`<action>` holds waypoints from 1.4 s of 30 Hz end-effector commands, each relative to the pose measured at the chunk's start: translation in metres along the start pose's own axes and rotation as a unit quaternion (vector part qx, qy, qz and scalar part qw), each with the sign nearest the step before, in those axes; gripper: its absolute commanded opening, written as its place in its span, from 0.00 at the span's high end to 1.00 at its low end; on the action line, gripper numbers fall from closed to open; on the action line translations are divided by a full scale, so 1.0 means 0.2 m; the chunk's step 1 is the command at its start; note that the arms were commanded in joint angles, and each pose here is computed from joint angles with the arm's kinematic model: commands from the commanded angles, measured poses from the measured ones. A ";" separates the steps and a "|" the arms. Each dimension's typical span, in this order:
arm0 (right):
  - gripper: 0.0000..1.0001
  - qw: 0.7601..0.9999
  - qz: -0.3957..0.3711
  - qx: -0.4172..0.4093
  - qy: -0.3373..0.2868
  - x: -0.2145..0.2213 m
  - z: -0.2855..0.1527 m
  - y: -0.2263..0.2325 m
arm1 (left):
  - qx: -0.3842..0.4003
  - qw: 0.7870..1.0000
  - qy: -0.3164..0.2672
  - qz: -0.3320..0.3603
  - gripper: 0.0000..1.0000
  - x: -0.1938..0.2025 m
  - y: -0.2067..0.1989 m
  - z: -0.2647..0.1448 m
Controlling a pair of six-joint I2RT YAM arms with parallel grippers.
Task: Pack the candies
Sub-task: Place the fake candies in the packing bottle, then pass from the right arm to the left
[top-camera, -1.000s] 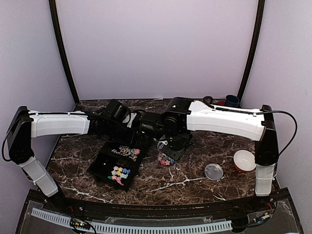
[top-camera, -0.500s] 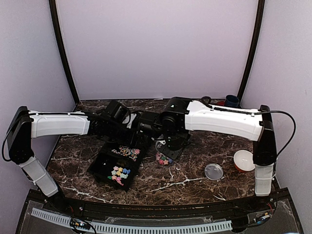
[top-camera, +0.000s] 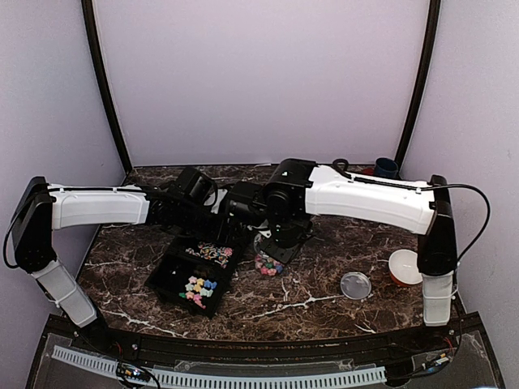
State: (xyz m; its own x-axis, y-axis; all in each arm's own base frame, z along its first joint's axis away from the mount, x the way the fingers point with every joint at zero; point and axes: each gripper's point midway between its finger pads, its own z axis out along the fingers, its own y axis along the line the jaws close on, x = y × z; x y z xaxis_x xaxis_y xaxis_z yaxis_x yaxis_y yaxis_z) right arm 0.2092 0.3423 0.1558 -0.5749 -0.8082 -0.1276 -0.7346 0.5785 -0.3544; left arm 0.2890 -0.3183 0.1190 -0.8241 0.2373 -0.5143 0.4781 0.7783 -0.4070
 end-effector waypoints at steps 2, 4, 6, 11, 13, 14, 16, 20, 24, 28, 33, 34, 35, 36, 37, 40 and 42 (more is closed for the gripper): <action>0.96 1.000 0.009 0.003 -0.019 -0.05 -0.04 -0.03 | 0.011 1.000 -0.007 0.000 0.25 0.00 -0.03 -0.04; 0.97 1.000 0.009 0.004 -0.021 -0.05 -0.04 -0.03 | 0.011 1.000 -0.007 0.000 0.25 0.00 -0.03 -0.03; 0.98 1.000 0.008 -0.001 -0.016 -0.04 -0.04 -0.03 | 0.010 1.000 -0.007 0.000 0.25 0.00 -0.03 -0.03; 1.00 1.000 -0.001 0.008 0.000 0.01 0.00 -0.03 | 0.020 1.000 -0.011 0.002 0.25 -0.01 -0.05 -0.04; 1.00 1.000 -0.009 0.017 -0.004 0.00 0.00 -0.03 | 0.036 0.999 -0.013 0.004 0.25 -0.02 -0.08 -0.05; 1.00 1.000 -0.009 0.020 -0.007 -0.01 -0.01 -0.03 | 0.044 0.999 -0.015 0.005 0.25 -0.03 -0.10 -0.05; 0.99 1.000 -0.007 0.019 -0.013 -0.03 -0.02 -0.03 | 0.053 0.998 -0.013 0.010 0.25 -0.03 -0.13 -0.05; 0.96 0.999 0.000 0.018 -0.030 -0.06 -0.06 -0.04 | 0.049 0.999 -0.011 0.012 0.25 -0.02 -0.13 -0.04; 1.00 0.999 -0.002 0.017 -0.034 -0.07 -0.08 -0.04 | 0.046 0.999 -0.014 0.010 0.25 -0.02 -0.12 -0.05; 1.00 0.999 0.003 0.024 -0.046 -0.07 -0.12 -0.05 | 0.026 0.999 -0.036 0.009 0.24 -0.06 -0.10 -0.09; 1.00 0.997 0.014 0.052 -0.052 -0.02 -0.14 -0.11 | 0.013 0.998 -0.054 0.014 0.23 -0.13 -0.10 -0.17; 1.00 0.996 0.020 0.060 -0.057 -0.02 -0.16 -0.13 | 0.012 0.998 -0.057 0.014 0.23 -0.14 -0.10 -0.19; 1.00 0.995 0.026 0.067 -0.063 -0.01 -0.17 -0.14 | 0.013 0.998 -0.061 0.013 0.23 -0.15 -0.10 -0.20; 1.00 0.994 0.030 0.074 -0.069 -0.01 -0.19 -0.16 | 0.014 0.998 -0.065 0.011 0.22 -0.16 -0.10 -0.22; 1.00 0.993 0.034 0.081 -0.080 -0.01 -0.20 -0.18 | 0.015 0.997 -0.068 0.010 0.22 -0.17 -0.10 -0.23; 1.00 0.989 0.032 0.080 -0.117 -0.01 -0.24 -0.17 | 0.022 0.997 -0.080 0.012 0.22 -0.19 -0.11 -0.28; 1.00 0.986 0.030 0.075 -0.146 -0.02 -0.27 -0.16 | 0.032 0.996 -0.084 0.019 0.21 -0.21 -0.14 -0.32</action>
State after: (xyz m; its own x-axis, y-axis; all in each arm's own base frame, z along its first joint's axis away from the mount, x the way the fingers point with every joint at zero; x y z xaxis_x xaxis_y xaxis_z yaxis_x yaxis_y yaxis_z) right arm 0.2143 0.3245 0.1892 -0.5324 -0.8084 -0.2512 -0.6649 0.5830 -0.4669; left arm 0.2910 -0.3164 0.1656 -0.7767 0.1811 -0.6033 0.5051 0.7512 -0.4249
